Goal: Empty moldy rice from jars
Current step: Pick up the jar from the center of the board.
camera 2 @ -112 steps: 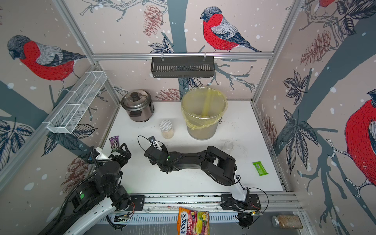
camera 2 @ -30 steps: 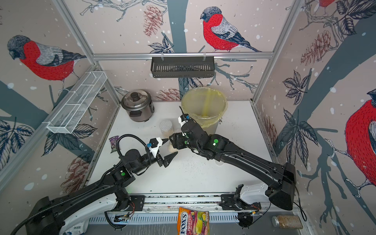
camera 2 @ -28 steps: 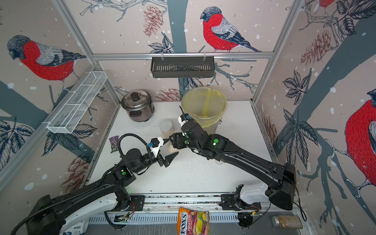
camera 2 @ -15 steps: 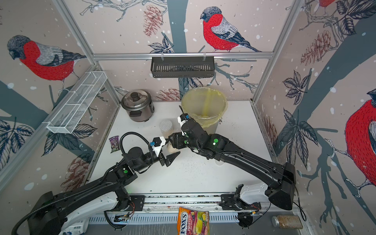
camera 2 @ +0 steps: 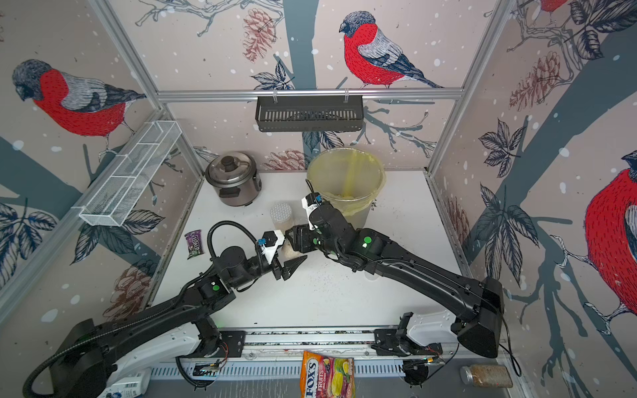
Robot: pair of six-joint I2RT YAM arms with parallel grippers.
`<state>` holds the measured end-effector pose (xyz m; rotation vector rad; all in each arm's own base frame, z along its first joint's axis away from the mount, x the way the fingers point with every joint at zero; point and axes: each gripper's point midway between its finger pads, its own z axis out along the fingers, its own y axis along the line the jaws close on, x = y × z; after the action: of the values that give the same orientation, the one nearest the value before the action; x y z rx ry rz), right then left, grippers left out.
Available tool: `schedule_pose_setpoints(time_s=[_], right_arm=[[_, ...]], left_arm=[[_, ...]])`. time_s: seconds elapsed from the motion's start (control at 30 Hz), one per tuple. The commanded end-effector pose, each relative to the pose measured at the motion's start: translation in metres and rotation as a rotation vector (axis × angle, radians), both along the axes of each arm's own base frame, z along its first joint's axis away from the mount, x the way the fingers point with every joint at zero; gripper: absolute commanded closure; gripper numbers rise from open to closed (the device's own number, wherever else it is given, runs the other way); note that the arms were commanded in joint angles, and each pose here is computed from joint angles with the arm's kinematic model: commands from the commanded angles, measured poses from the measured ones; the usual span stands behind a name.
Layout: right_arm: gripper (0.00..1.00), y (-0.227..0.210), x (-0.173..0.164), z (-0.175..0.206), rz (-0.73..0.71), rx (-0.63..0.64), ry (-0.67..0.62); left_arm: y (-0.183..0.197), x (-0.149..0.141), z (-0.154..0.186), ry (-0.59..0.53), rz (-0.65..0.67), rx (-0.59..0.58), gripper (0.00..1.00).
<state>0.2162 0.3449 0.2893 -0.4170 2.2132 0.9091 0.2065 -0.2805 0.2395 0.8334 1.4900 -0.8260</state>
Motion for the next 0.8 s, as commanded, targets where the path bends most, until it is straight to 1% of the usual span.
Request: schedule_pose_setpoints(time_s=[0.0, 0.27, 0.37, 0.43, 0.57, 0.6, 0.67, 0.7, 0.77], right_arm=[[0.47, 0.003, 0.001, 0.014, -0.002, 0.057, -0.024], [0.46, 0.001, 0.000, 0.014, -0.002, 0.064, -0.024], [0.40, 0.000, 0.000, 0.014, -0.008, 0.067, -0.021], [0.38, -0.002, 0.001, 0.017, -0.016, 0.069, -0.027], [0.24, -0.005, 0.005, 0.017, -0.037, 0.075, -0.020], [0.19, -0.009, 0.003, 0.024, -0.042, 0.091, -0.027], [0.03, -0.014, 0.006, 0.026, -0.067, 0.093, -0.028], [0.00, -0.016, 0.008, 0.027, -0.077, 0.089, -0.029], [0.00, -0.021, 0.010, 0.028, -0.095, 0.088, -0.029]], left_arm=[[-0.002, 0.002, 0.010, -0.035, 0.002, -0.015, 0.26], [-0.006, 0.004, 0.006, -0.025, -0.004, 0.000, 0.44], [-0.005, 0.006, 0.006, -0.025, 0.005, 0.003, 0.48], [-0.004, 0.008, 0.005, -0.028, 0.018, 0.007, 0.51], [-0.001, 0.010, 0.004, -0.038, 0.040, 0.014, 0.55], [0.000, 0.010, 0.005, -0.042, 0.042, 0.014, 0.55], [0.001, 0.010, 0.006, -0.052, 0.045, 0.016, 0.56], [0.002, 0.009, 0.008, -0.060, 0.045, 0.015, 0.56], [0.003, 0.008, 0.014, -0.071, 0.048, 0.012, 0.57]])
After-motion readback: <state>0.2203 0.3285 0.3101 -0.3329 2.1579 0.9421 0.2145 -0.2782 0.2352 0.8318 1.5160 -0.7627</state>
